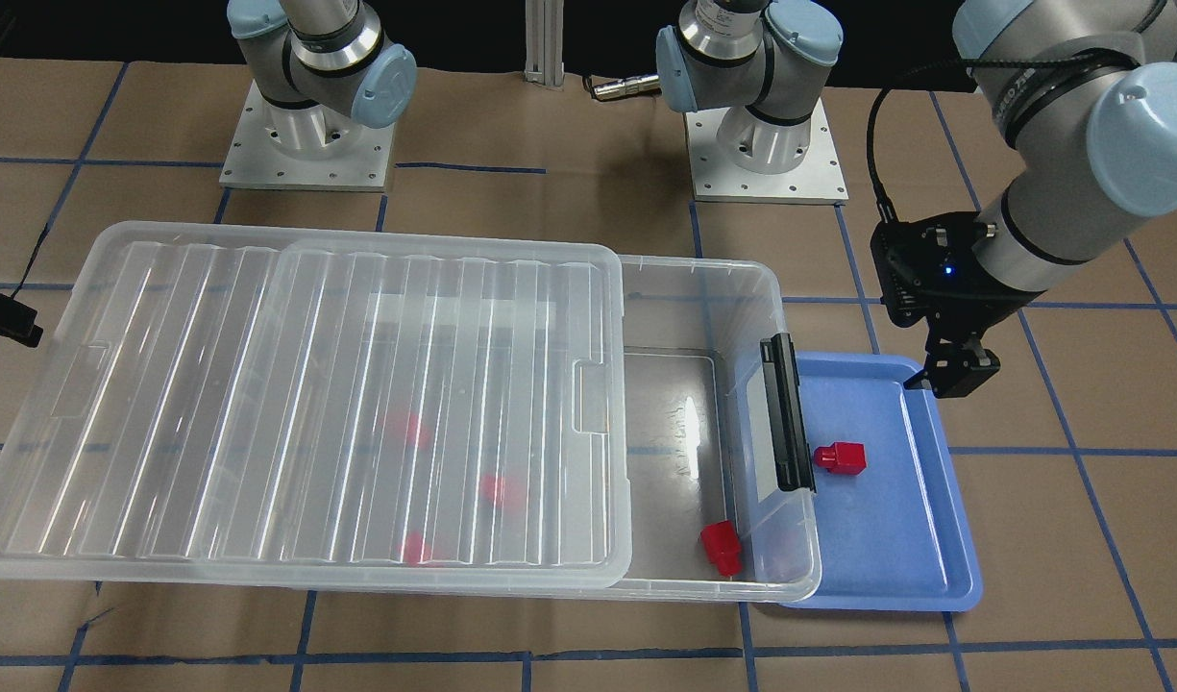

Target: Place red block in blue tray from box

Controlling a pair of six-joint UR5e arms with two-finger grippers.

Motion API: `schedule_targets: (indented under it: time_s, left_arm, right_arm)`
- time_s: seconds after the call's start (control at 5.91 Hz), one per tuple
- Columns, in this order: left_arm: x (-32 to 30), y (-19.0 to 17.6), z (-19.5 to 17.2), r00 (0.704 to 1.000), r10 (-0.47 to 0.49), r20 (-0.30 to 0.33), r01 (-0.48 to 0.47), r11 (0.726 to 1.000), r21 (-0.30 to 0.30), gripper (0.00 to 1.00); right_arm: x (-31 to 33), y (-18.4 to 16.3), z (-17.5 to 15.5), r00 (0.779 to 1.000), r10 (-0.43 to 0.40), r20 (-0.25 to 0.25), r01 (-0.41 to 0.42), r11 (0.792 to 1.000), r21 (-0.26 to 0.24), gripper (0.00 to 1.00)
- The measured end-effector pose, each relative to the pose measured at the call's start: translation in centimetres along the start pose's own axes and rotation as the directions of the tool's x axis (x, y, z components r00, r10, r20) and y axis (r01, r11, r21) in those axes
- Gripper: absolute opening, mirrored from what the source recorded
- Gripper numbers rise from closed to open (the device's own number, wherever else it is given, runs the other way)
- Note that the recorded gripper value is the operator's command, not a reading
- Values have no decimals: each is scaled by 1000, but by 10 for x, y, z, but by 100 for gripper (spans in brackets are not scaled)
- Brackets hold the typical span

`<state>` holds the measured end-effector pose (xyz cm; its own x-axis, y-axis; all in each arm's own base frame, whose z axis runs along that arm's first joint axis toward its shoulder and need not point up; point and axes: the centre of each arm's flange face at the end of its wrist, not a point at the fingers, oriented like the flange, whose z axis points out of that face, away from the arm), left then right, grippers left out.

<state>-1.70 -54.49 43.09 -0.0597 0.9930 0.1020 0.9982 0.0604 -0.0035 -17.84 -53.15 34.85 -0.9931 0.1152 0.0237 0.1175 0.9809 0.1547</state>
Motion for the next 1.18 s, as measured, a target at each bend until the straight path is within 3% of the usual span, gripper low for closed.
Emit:
schedule_targets:
  time_s: [0.34,0.51,0.68,0.85,1.02,1.18]
  left_arm:
    - [32,-17,-32,1000,-9,24,9,1000,0,98]
    - [37,-35,-36,998,-49,32,49,999,-3,98]
    - [41,-58,-40,987,-154,39,154,988,1,98]
    - [48,-87,-42,958,-282,44,282,959,10,98]
    - [54,-114,-44,907,-419,49,419,908,20,98]
    - [59,-136,-47,824,-565,51,564,825,32,98]
  right_arm:
    - [-10,2,-3,999,8,31,-8,1000,12,100]
    - [-15,1,-2,999,5,38,-5,1000,10,100]
    - [-24,0,-2,999,2,39,-2,1000,9,100]
    - [-38,-2,-3,999,6,36,-6,1000,8,100]
    - [-54,-3,-4,999,14,31,-15,1000,7,100]
    - [-66,-4,-5,999,24,28,-24,1000,7,100]
